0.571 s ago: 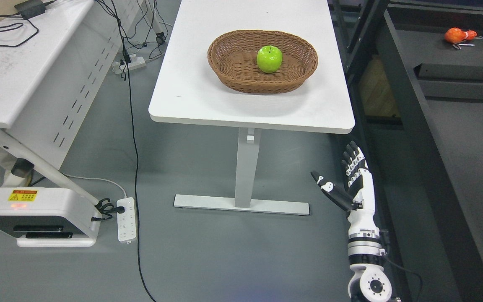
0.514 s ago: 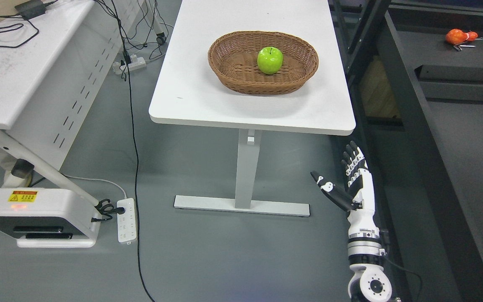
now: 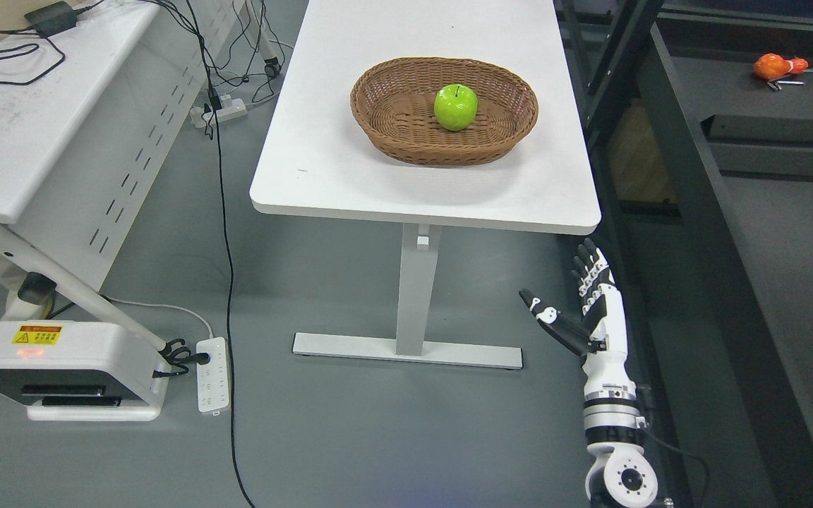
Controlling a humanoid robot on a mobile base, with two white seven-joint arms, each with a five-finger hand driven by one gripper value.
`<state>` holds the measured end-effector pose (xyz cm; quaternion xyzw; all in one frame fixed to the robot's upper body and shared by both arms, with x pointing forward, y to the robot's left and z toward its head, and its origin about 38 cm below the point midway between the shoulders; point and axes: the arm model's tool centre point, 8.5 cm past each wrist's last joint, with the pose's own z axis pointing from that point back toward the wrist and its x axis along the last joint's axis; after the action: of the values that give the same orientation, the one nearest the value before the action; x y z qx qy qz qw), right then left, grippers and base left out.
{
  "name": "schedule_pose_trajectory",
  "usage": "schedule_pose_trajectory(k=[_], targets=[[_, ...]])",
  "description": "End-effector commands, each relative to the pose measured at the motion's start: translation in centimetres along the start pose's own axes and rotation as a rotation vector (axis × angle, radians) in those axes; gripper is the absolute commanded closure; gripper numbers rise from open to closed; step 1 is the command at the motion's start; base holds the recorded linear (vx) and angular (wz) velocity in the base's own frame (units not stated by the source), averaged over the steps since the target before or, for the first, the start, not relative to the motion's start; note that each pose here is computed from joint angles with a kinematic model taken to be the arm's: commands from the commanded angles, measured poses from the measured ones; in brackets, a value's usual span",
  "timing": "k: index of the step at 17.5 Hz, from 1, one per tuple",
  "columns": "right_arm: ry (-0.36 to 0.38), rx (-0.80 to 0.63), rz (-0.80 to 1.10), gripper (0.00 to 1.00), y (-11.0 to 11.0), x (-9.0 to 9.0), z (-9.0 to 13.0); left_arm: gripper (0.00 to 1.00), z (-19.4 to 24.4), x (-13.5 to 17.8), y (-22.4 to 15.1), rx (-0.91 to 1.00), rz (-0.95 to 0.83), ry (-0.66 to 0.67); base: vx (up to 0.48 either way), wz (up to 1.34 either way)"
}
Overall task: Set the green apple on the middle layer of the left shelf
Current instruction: 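Raise the right hand toward the wicker basket on the table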
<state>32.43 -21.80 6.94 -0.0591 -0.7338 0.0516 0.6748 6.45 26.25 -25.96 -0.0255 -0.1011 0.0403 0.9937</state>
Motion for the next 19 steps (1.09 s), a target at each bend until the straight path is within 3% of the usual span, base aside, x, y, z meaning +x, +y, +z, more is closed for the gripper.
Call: schedule_pose_trajectory(k=[1, 2, 3, 6, 8, 14, 19], targets=[[-0.199, 0.006, 0.904, 0.0, -1.1, 2.9, -2.9, 0.0, 0.1, 0.1, 1.1, 0.017, -0.005, -0.001, 0.0, 0.0], [-0.231, -0.006, 1.045, 0.0, -1.0, 3.3, -3.2, 0.0, 0.1, 0.1, 1.1, 0.017, -0.002, -0.003, -0.015, 0.0], [-0.225, -0.011, 1.048, 0.0, -1.3, 3.4, -3.2, 0.0, 0.1, 0.1, 1.1, 0.017, -0.002, -0.003, -0.015, 0.0], [-0.234, -0.01, 0.94, 0.0, -1.4, 3.7, -3.1, 0.0, 0.1, 0.1, 1.1, 0.017, -0.005, -0.001, 0.025, 0.0], [-0.287, 0.012, 0.909, 0.0, -1.1, 4.6, -2.9, 0.0, 0.1, 0.1, 1.1, 0.018, -0.002, -0.001, 0.099, 0.0], [-0.242, 0.129, 0.834, 0.0, -0.1, 4.7, -3.8, 0.0, 0.1, 0.1, 1.1, 0.017, -0.005, -0.002, 0.177, 0.04], [-0.251, 0.144, 0.811, 0.0, -0.1, 5.3, -4.4, 0.0, 0.1, 0.1, 1.1, 0.017, -0.005, -0.002, 0.236, 0.06]])
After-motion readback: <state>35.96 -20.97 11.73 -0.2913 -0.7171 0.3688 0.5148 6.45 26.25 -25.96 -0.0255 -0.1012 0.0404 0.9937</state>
